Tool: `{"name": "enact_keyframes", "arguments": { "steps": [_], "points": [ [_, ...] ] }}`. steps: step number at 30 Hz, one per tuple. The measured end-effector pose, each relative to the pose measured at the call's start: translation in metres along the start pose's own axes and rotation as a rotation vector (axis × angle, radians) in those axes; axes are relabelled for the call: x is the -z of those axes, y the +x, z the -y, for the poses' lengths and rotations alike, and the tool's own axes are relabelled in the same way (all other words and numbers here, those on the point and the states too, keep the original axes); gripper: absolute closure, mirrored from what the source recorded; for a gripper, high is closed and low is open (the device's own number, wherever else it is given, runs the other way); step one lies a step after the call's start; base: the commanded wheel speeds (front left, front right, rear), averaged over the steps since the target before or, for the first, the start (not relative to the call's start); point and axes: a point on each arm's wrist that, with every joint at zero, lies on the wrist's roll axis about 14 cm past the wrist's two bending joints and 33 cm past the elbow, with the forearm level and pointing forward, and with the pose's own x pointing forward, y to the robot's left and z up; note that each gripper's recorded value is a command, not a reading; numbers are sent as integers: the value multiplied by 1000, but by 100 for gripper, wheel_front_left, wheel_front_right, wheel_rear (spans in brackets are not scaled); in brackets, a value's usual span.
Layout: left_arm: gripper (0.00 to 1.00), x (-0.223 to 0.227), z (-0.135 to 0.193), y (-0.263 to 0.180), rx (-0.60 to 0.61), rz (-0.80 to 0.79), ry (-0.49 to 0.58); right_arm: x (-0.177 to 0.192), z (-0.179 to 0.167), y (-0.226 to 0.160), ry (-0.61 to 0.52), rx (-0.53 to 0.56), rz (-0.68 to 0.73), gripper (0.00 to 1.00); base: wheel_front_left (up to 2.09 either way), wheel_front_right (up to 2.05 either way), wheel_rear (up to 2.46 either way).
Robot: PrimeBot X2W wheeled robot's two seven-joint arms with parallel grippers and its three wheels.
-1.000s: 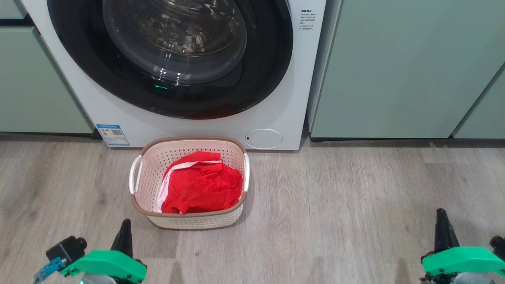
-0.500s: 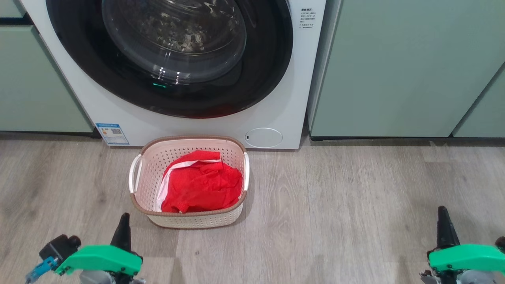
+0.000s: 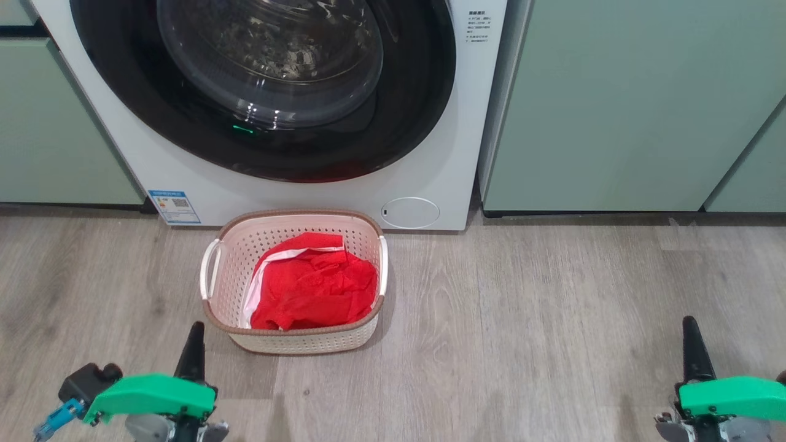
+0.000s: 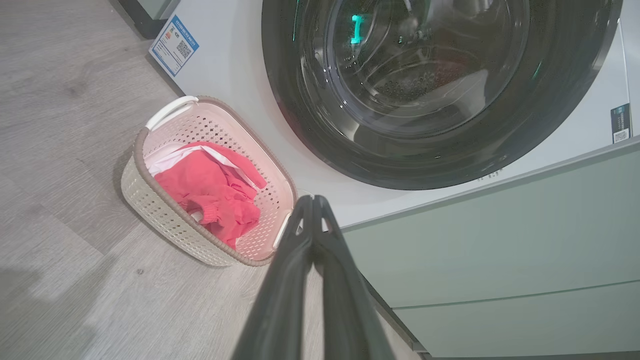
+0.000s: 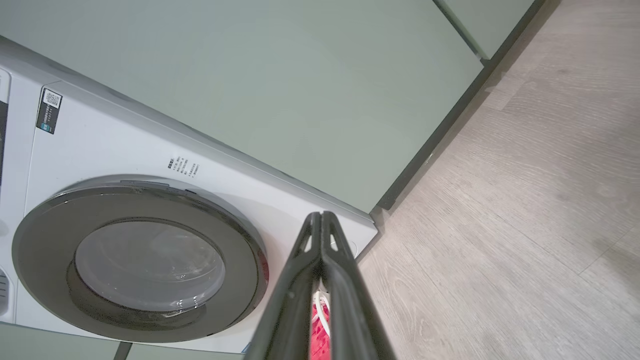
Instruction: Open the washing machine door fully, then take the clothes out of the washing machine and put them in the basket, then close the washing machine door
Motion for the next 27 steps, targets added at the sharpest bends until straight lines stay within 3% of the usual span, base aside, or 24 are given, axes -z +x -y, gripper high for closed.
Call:
{"name": "enact_keyframes", "arguments": {
  "steps": [27],
  "points": [
    [100,-3,26,4,77,-13,-305,-5,-13,5,304,-40,-15,100,0,0,0]
  ]
}}
